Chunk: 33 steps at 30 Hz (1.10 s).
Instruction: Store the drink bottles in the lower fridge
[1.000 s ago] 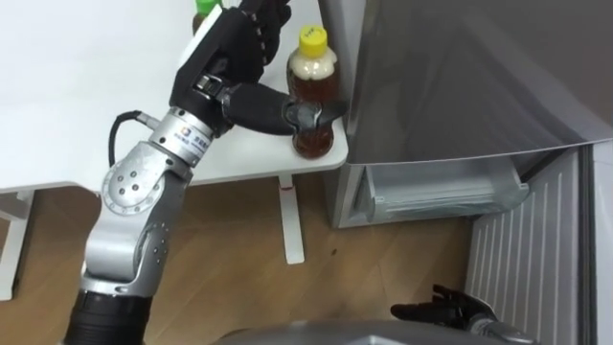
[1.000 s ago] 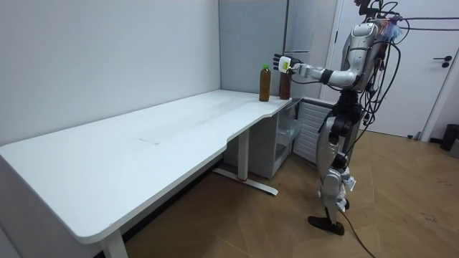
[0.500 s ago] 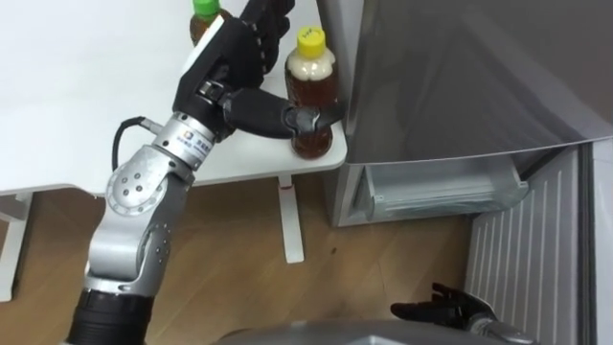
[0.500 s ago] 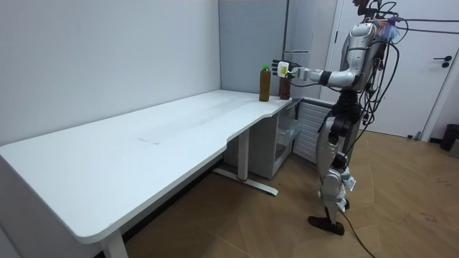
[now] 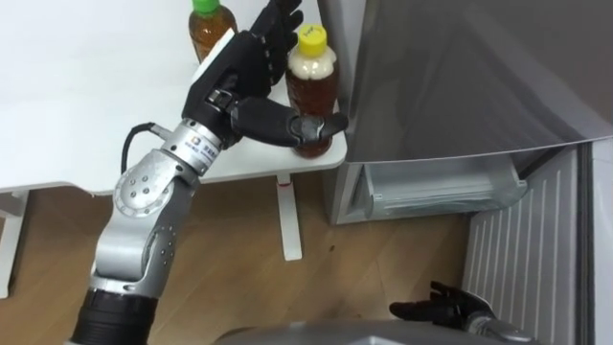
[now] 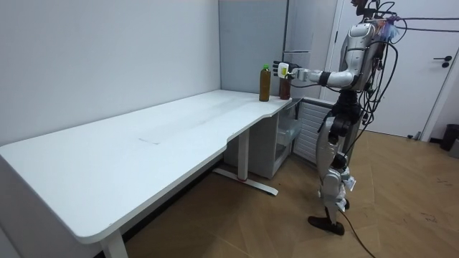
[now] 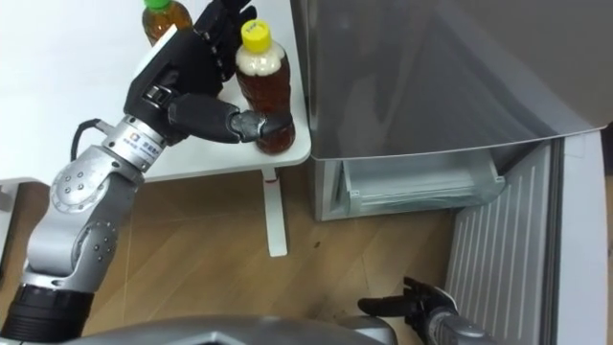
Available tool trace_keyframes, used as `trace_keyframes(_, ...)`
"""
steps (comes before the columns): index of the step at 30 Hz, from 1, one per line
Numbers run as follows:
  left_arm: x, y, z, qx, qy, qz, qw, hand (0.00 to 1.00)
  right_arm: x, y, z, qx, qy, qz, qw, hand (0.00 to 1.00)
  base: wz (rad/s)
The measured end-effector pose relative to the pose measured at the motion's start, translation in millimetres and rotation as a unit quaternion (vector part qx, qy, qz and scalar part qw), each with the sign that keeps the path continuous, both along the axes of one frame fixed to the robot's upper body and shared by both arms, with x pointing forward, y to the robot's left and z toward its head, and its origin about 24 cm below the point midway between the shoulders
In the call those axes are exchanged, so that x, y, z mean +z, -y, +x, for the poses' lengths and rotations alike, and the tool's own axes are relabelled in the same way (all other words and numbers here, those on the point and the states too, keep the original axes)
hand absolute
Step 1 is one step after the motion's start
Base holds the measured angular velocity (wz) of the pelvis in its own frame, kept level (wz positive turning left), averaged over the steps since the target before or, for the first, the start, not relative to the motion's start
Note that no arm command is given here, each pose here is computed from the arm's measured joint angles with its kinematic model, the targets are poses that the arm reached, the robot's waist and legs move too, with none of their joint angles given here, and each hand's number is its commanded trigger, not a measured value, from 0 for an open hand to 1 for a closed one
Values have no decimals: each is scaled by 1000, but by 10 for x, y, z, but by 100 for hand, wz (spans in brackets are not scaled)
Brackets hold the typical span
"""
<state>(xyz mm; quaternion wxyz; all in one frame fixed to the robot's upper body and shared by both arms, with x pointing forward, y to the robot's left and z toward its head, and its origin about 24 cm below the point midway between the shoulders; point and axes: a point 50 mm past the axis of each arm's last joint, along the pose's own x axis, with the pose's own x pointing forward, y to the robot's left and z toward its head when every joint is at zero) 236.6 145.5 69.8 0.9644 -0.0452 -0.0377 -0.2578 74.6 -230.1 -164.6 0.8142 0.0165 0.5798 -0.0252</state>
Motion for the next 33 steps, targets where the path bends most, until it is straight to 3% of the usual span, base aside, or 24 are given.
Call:
trace_keyframes(19, -17, 41, -17, -27, -5, 6, 1000, 2, -1, -1, 0, 1, -4, 0, 1000, 0, 0)
trace_keyframes(22, -18, 44, -19, -30, -5, 7, 1000, 25, -1, -1, -1, 1, -5, 1, 1000, 0, 0)
trace_keyframes(23, -18, 44, -19, -31, -5, 7, 999, 58, -1, -1, -2, 1, -5, 1, 1000, 0, 0)
trace_keyframes(24, -19, 44, -19, -31, -5, 7, 999, 67, -2, -1, -2, 1, -5, 1, 1000, 0, 0)
trace_keyframes(29, -26, 41, -18, -29, -7, 8, 1000, 100, -2, -3, -4, 1, -6, 2, 1000, 0, 0)
trace_keyframes(33, -64, 40, -15, -27, -15, 8, 999, 100, 0, -6, 2, 2, -4, 3, 1000, 0, 0)
